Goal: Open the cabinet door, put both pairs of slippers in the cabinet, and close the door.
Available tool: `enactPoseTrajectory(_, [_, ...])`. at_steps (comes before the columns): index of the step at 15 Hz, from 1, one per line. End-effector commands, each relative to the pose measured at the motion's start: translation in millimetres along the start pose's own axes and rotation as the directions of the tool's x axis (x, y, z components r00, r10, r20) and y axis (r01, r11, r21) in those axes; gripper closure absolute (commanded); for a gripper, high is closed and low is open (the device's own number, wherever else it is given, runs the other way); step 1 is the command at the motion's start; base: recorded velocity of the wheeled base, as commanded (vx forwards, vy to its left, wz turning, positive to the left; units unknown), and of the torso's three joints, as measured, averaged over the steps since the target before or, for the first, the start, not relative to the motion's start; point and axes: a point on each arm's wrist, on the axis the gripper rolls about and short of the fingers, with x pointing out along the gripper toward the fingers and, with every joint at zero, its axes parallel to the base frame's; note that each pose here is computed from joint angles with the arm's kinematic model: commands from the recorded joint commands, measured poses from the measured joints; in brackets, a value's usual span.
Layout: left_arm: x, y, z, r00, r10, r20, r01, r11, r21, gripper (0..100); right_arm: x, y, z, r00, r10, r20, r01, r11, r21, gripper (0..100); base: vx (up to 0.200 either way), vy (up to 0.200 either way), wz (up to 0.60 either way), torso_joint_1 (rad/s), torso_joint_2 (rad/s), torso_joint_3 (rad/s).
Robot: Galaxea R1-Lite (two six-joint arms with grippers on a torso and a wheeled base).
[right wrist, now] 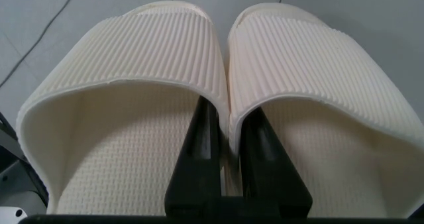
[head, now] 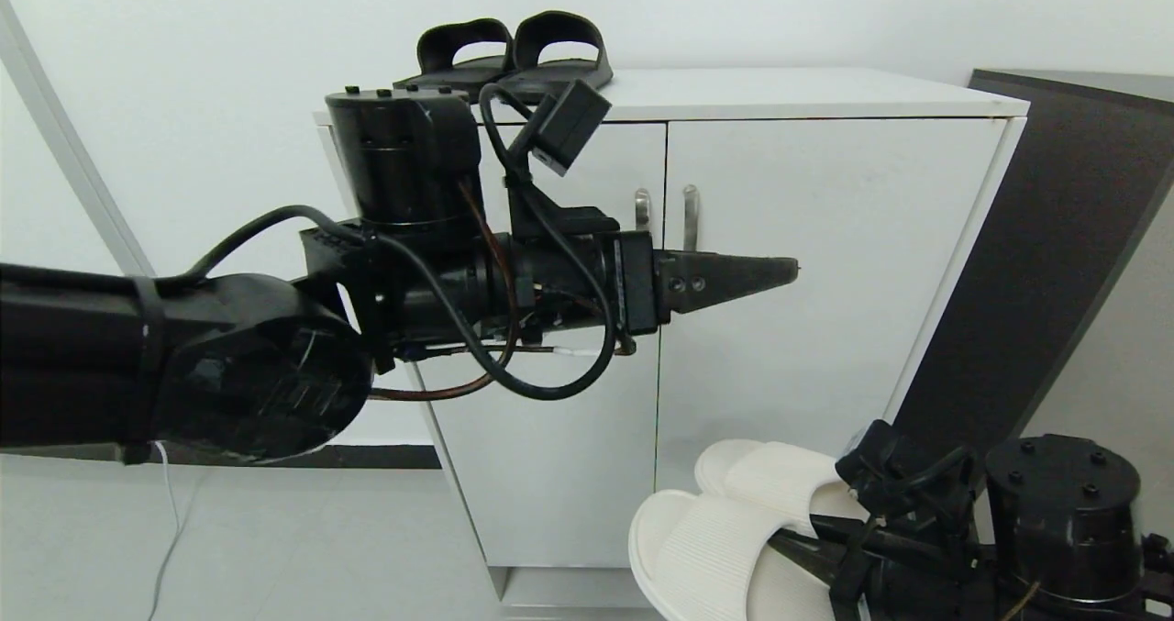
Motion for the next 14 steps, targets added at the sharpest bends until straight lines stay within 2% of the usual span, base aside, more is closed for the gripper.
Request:
enactPoseTrajectory(1, [12.9,27.0,1.8,1.0,0.009,0.002,-0.008,0.999,-0.04,0,2.0,-0.2,-2.1,1.0,0.0,-0.012,0.0,1.0,0.002,100,0.0,0.0,0.0,0.0,0.0,0.0])
enactPoseTrajectory(3, [10.7,29.4,1.7,0.999,0.031,0.006,-0.031,0.999,-0.043,0,5.8,-0.4,-4.5,1.0,-0.001,-0.021,0.001,1.0,0.002,100,0.0,0.0,0.0,0.0,0.0,0.0])
enactPoseTrajectory(7, [11.8,30.7,2.4,0.99,0.138,0.03,-0.136,0.989,-0.051,0,7.9,-1.0,-4.7,1.0,-0.009,-0.006,0.009,1.0,0.004,100,0.0,0.0,0.0,0.0,0.0,0.0])
enactPoseTrajectory(10, [11.9,31.6,4.8,0.979,0.198,0.042,-0.197,0.98,-0.023,0,7.7,-0.9,-6.2,1.0,-0.009,-0.012,0.009,1.0,0.002,100,0.0,0.0,0.0,0.0,0.0,0.0])
enactPoseTrajectory(14, [14.3,34.8,8.7,0.972,0.231,0.037,-0.23,0.973,-0.026,0,8.3,-0.9,-6.7,1.0,-0.01,-0.015,0.01,1.0,0.001,100,0.0,0.0,0.0,0.0,0.0,0.0])
